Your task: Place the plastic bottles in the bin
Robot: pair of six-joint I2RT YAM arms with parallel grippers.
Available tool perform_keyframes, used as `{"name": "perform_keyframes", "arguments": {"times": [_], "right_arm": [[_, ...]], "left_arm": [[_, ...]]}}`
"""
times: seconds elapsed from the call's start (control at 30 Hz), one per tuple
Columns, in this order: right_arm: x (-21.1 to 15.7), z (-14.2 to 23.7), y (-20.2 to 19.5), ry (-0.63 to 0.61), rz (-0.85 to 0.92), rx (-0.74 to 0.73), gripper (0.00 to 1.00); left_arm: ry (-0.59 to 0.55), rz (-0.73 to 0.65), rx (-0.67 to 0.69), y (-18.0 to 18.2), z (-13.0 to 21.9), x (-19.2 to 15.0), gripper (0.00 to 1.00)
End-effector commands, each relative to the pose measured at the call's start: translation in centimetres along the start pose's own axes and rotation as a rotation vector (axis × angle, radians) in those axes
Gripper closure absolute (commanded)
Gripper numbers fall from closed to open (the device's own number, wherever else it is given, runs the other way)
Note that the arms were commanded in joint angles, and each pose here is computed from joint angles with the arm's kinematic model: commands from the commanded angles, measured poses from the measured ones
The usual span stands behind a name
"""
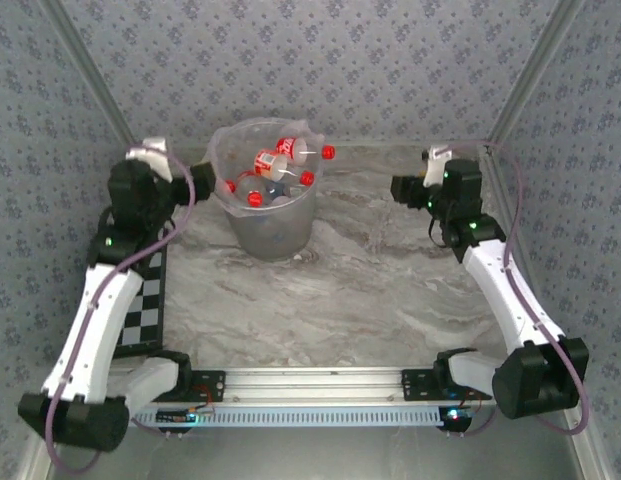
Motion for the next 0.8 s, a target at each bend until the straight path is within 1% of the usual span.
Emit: {"name": "perform_keyframes", "arguments": {"times": [0.0,0.03,0.17,0.23,0.27,0.37,0.43,0.5,0.63,0.77], "right_arm": [[-3.0,0.5,-1.8,0.051,0.009,-0.084,0.33],[-3.9,0.4,-2.1,0.054,0.002,-0.091,0.32],[-7.0,-0.2,-3.8,0.062,0.007,-0.186,0.14],[-8.3,-0.7,-4.7,0.096,0.022,-0.240,0.06],[-8.8,-1.1,-5.1,0.111,0.026,-0.255,0.01],[-10.4,-2.3,-5.8,0.134,0.034,-0.279,0.00],[-11.2,-3.0,-6.1,0.142,0.038,-0.284,0.00],[-11.8,-3.6,-6.3,0.142,0.050,-0.300,0.00],[-13.0,-4.4,-6.7,0.073,0.058,-0.312,0.00],[-12.8,-4.0,-6.8,0.004,0.090,-0.338,0.00]], "left_arm": [[0.065,0.022,0.221,3.5,-1.6,-5.9,0.01],[0.054,0.038,0.230,3.9,-1.6,-7.1,0.01],[-0.064,0.116,0.345,6.5,-1.1,-11.4,0.01],[-0.090,0.133,0.361,7.2,-1.4,-13.2,0.01],[-0.084,0.131,0.355,7.3,-1.7,-13.9,0.01],[-0.046,0.094,0.322,7.0,-3.3,-15.2,0.01],[-0.030,0.058,0.282,6.4,-4.3,-15.0,0.01],[-0.043,0.023,0.243,5.8,-5.2,-14.6,0.01],[-0.056,-0.055,0.204,5.1,-7.4,-14.2,0.01],[-0.037,-0.124,0.209,5.0,-9.4,-14.7,0.01]]}}
Point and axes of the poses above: each hand's point on the last joint's axis, 136 mm out from that joint toward the fingers, its own z axis back along the fingers, its own y axis along the line the jaws close on, x = y × z, the point moved 6 cm from there along z, back along the fingers
